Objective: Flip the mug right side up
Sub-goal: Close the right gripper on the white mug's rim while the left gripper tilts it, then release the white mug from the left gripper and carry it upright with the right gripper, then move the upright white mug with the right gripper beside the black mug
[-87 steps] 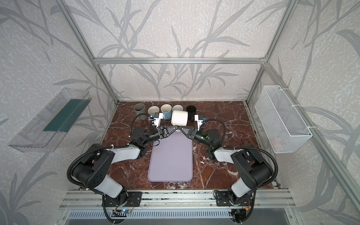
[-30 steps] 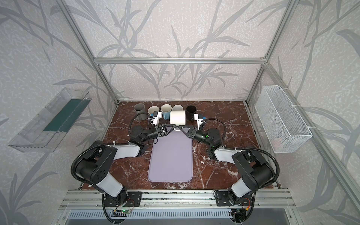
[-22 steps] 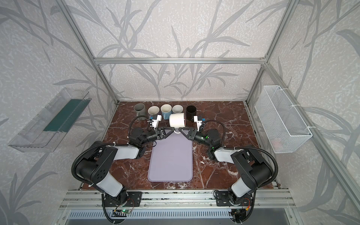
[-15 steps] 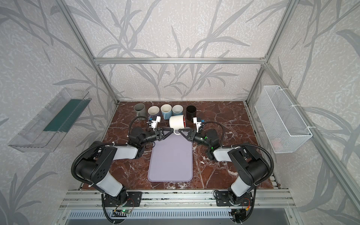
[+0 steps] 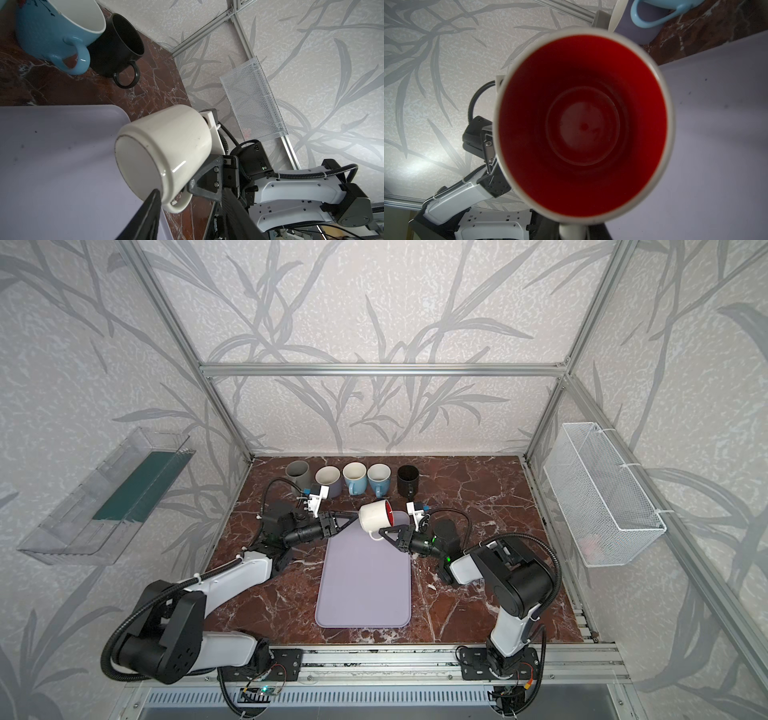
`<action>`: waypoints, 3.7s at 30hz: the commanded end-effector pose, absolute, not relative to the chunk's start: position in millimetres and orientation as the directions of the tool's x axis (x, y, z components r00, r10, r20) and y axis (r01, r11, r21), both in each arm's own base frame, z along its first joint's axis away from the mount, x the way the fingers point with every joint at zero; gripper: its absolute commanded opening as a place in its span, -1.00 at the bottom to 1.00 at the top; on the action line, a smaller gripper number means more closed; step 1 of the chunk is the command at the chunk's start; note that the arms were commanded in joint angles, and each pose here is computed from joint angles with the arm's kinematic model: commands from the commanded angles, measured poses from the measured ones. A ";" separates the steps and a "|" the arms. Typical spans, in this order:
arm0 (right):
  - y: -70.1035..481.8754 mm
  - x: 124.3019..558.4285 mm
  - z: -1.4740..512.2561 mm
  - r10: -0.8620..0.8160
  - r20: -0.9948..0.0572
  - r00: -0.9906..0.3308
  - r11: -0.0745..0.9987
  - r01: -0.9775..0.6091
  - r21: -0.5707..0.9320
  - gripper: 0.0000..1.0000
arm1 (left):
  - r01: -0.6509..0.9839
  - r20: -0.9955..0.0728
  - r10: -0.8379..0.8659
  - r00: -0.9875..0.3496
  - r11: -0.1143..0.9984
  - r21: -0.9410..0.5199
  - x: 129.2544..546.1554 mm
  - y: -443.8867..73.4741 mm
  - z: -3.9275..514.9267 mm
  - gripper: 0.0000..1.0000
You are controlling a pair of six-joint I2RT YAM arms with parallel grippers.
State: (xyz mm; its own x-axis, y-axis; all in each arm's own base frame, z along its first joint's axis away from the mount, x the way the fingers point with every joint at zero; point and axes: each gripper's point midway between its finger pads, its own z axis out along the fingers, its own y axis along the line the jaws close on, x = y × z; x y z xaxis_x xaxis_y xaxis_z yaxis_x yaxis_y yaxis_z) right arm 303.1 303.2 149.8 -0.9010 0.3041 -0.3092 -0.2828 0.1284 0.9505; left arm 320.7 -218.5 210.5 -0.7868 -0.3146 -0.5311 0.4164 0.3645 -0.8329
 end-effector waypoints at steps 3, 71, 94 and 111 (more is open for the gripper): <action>307.0 299.9 164.5 0.292 -0.409 -0.865 0.091 -0.401 0.912 -1.00 | 0.382 -0.543 -0.276 -0.793 0.468 -0.797 319.3 -211.1 199.0 0.00; 230.7 333.8 152.0 -0.087 -0.670 -0.738 0.828 -0.427 0.363 -1.00 | 0.399 -0.577 -0.252 -0.777 0.513 -0.760 315.1 -205.9 204.1 -0.04; 159.9 378.0 141.5 -0.042 -0.668 -0.743 0.897 -0.322 0.302 -1.00 | 0.379 -0.633 -0.236 -0.738 0.631 -0.677 312.1 -191.1 212.9 -0.02; 143.6 406.6 135.5 -0.042 -0.666 -0.745 0.920 -0.289 0.265 -1.00 | 0.319 -0.714 -0.102 -0.693 0.844 -0.430 306.6 -175.6 213.7 -0.02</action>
State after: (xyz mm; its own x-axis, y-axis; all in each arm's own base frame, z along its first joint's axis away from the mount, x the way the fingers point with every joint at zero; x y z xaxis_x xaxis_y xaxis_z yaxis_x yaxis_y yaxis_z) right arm 381.6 141.5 107.9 -0.8112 -0.0480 -0.5828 -0.2567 0.9246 0.2813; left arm 305.7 -187.2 211.1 -0.7161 -0.1428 -0.6833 0.3428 0.7807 -0.5225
